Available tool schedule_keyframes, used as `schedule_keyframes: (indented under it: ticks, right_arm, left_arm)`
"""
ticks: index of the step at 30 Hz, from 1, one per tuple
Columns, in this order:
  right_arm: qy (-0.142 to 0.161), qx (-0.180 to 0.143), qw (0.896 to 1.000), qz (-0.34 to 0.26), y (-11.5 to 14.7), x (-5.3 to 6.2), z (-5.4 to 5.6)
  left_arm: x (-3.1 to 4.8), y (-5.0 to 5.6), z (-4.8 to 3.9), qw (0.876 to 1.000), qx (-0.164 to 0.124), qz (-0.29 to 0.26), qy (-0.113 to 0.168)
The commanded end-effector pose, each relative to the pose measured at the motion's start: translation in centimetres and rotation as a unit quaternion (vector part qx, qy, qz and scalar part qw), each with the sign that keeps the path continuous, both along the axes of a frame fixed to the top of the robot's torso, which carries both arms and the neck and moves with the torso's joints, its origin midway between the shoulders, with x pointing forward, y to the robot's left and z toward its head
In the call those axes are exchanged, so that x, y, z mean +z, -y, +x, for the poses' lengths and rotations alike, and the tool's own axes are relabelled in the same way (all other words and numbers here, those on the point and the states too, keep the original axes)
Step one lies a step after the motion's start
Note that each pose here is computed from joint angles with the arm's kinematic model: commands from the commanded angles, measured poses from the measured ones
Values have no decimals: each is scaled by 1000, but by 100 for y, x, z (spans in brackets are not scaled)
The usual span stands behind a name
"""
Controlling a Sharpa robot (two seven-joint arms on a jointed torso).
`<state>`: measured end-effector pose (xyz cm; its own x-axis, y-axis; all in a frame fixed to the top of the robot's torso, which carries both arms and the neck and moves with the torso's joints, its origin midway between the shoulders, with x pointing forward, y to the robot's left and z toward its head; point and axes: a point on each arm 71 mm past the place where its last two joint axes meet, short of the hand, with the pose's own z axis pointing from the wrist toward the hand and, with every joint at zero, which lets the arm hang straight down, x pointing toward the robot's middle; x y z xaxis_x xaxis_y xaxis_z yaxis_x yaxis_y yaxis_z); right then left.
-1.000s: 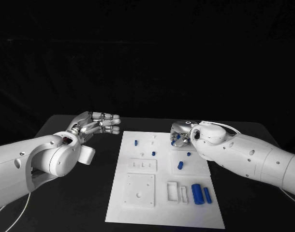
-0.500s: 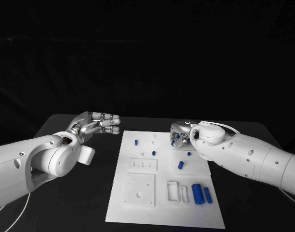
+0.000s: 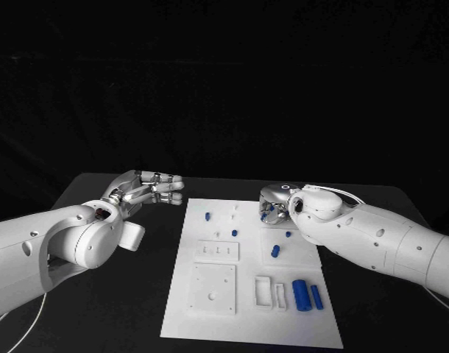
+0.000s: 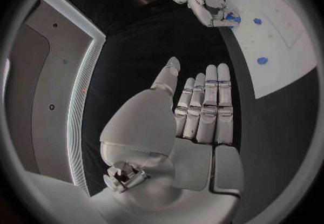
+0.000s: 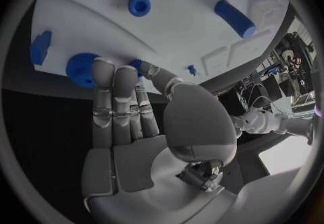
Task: Assemble the parts on the task board
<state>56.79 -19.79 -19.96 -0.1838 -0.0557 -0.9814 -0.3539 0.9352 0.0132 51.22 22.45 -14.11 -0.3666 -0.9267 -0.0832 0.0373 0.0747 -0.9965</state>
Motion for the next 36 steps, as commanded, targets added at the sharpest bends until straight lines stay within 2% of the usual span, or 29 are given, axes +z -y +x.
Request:
schedule_keyframes:
  ticks: [1,9,15,19,25,36]
  right_arm:
    - [10,-2,1000,-11,3,-24,-13]
    - [48,-3,999,1,-49,82,-64]
    - [92,-8,995,29,-121,224,-54]
    - [113,-10,993,41,-211,276,-37]
    - [127,-13,991,42,-324,289,2]
    - [129,-6,991,41,-534,232,54]
  left_arm:
    - [13,28,-1,1000,-10,-2,1]
    - [11,25,4,1000,-10,-1,1]
    - [11,25,5,1000,-9,-1,1]
    - [11,33,4,1000,-10,-1,1]
    - [10,43,3,1000,-10,-1,0]
    - [15,94,-7,1000,-16,-2,0]
